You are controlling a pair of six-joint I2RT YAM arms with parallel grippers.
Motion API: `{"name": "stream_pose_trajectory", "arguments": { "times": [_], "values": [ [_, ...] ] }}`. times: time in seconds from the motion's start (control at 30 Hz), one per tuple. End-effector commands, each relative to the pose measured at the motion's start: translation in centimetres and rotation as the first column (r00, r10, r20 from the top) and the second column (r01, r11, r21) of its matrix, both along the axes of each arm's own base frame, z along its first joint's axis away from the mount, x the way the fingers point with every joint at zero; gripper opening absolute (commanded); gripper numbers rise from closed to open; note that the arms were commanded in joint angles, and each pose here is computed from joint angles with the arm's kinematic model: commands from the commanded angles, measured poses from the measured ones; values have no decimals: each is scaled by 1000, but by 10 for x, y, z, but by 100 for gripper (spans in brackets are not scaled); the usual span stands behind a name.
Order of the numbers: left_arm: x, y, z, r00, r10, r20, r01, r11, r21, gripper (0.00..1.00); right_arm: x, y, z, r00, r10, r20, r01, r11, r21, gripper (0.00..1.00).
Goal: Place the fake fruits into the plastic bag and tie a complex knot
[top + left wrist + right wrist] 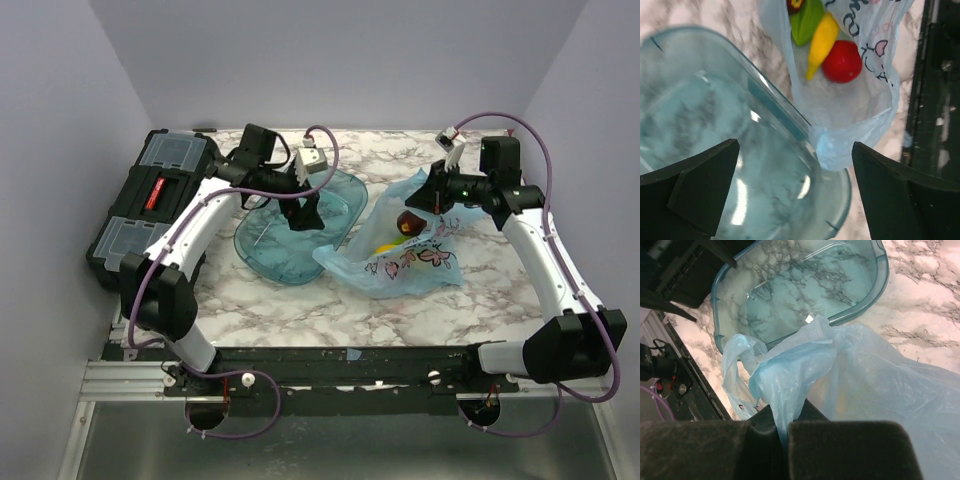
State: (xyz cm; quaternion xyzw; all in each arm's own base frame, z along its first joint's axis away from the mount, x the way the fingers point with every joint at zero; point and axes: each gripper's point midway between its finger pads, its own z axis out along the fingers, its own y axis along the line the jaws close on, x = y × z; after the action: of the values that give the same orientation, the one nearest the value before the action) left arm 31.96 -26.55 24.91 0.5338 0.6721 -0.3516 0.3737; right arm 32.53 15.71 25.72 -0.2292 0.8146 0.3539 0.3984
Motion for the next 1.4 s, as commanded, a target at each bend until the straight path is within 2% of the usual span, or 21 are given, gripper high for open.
{"name": "stream_pose_trajectory", "arguments": {
  "times": [0.0, 0.17, 0.33, 0.47, 0.53, 0.6, 0.7, 0.77, 0.8, 0.83, 0.97, 1.07, 1.2, 1.27, 1.37],
  "values": [
    [-41, 10, -41, 842, 100, -530, -127, 992, -14, 98, -14, 5, 16, 996, 74, 58, -75, 997, 19, 1],
    [-52, 7, -74, 667, 194, -719, -246, 969, 34, 98, -15, 6, 16, 995, 79, 55, -81, 996, 26, 1],
    [-47, -1, -93, 554, 216, -804, -277, 959, 67, 97, -16, 6, 17, 995, 87, 54, -88, 996, 24, 1],
    [-39, -10, -103, 498, 218, -839, -276, 957, 85, 92, -17, 7, 19, 994, 91, 58, -93, 995, 25, 1],
    [-41, -16, -104, 489, 199, -849, -254, 964, 79, 85, -17, 7, 19, 994, 89, 55, -91, 996, 25, 1],
    [-47, -21, -102, 484, 171, -858, -223, 973, 68, 75, -16, 6, 19, 995, 84, 58, -85, 996, 18, 1],
    [-59, -23, -96, 485, 128, -865, -182, 982, 43, 51, -15, 4, 20, 995, 72, 66, -73, 997, 8, 1],
    [-63, -22, -82, 511, 91, -855, -165, 986, 6, 25, -14, 3, 21, 996, 57, 68, -58, 998, 6, 1],
    [-64, -21, -72, 546, 74, -834, -156, 988, -15, 6, -13, 2, 22, 997, 45, 69, -46, 999, 6, 1],
    [-64, -21, -60, 582, 58, -811, -151, 988, -37, 0, -11, 1, 24, 997, 33, 73, -33, 999, 3, 1],
    [-71, -24, 17, 773, -64, -631, -66, 981, -180, 0, -6, -11, 36, 995, -45, 93, 49, 998, -39, 1],
    [-88, -25, 63, 863, -134, -487, 34, 977, -209, 0, -9, -25, 50, 986, -105, 131, 118, 988, -101, 1],
    [-100, -14, 95, 904, -130, -408, 48, 977, -206, 0, -24, -36, 55, 982, -110, 153, 136, 977, -167, 1],
    [-91, -2, 92, 914, -61, -400, -12, 984, -177, 0, -32, -34, 45, 989, -89, 115, 108, 979, -171, 1],
    [-56, 23, 72, 920, 120, -373, -163, 983, -85, 0, -37, -25, 23, 998, -63, 32, 67, 989, -130, 1]
  ]
}}
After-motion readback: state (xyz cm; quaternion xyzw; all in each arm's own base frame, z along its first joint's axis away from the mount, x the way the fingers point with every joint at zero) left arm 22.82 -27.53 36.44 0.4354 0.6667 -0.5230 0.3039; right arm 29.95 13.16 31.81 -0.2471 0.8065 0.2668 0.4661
